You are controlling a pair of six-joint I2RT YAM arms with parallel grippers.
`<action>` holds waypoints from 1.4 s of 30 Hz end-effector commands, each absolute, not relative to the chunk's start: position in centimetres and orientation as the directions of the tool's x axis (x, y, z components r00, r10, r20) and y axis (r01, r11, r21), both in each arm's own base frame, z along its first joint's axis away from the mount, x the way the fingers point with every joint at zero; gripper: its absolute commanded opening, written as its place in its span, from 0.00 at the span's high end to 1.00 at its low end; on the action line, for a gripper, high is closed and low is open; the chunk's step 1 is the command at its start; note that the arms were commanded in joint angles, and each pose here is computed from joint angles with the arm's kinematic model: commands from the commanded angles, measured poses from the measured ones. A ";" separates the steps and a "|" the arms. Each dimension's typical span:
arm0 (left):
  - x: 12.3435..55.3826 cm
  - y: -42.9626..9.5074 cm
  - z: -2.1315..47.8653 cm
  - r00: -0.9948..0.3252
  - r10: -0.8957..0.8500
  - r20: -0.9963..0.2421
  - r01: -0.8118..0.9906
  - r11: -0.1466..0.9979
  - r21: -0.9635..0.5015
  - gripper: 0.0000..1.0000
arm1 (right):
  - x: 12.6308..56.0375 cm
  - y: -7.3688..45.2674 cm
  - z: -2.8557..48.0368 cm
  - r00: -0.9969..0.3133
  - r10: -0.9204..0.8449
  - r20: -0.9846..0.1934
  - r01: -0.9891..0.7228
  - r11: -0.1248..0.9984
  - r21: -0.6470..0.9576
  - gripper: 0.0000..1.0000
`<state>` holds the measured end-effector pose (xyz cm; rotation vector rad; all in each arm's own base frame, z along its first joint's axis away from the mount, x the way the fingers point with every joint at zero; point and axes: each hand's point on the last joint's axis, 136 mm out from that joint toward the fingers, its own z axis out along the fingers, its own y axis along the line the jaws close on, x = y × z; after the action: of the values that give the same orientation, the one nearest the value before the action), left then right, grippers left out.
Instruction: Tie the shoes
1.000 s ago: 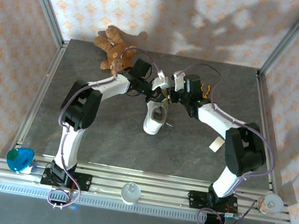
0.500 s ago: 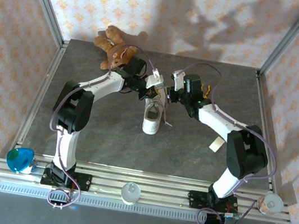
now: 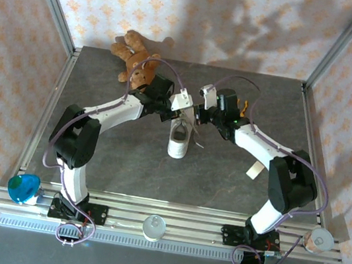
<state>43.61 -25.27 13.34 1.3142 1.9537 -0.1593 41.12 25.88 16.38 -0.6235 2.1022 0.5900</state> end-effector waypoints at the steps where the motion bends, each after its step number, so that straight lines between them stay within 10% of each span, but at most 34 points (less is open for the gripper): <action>1: 44.6 -22.9 15.2 -0.172 0.795 -0.582 0.747 0.491 0.449 1.00 | 40.0 26.7 16.6 -0.534 -0.227 -0.815 -0.637 0.741 0.212 1.00; 31: 35.8 -13.8 18.8 -0.260 0.963 0.073 0.795 0.171 0.582 1.00 | 38.7 31.5 15.6 -0.550 -0.286 -0.785 -0.729 0.623 0.284 1.00; 42: 34.7 -17.3 17.2 -0.207 0.978 0.008 0.872 0.180 0.456 1.00 | 38.5 31.3 14.5 -0.562 -0.295 -0.772 -0.721 0.632 0.283 1.00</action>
<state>35.53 -16.81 18.26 1.7297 2.1189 0.6131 38.49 31.36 15.08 -0.7949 2.1348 0.7797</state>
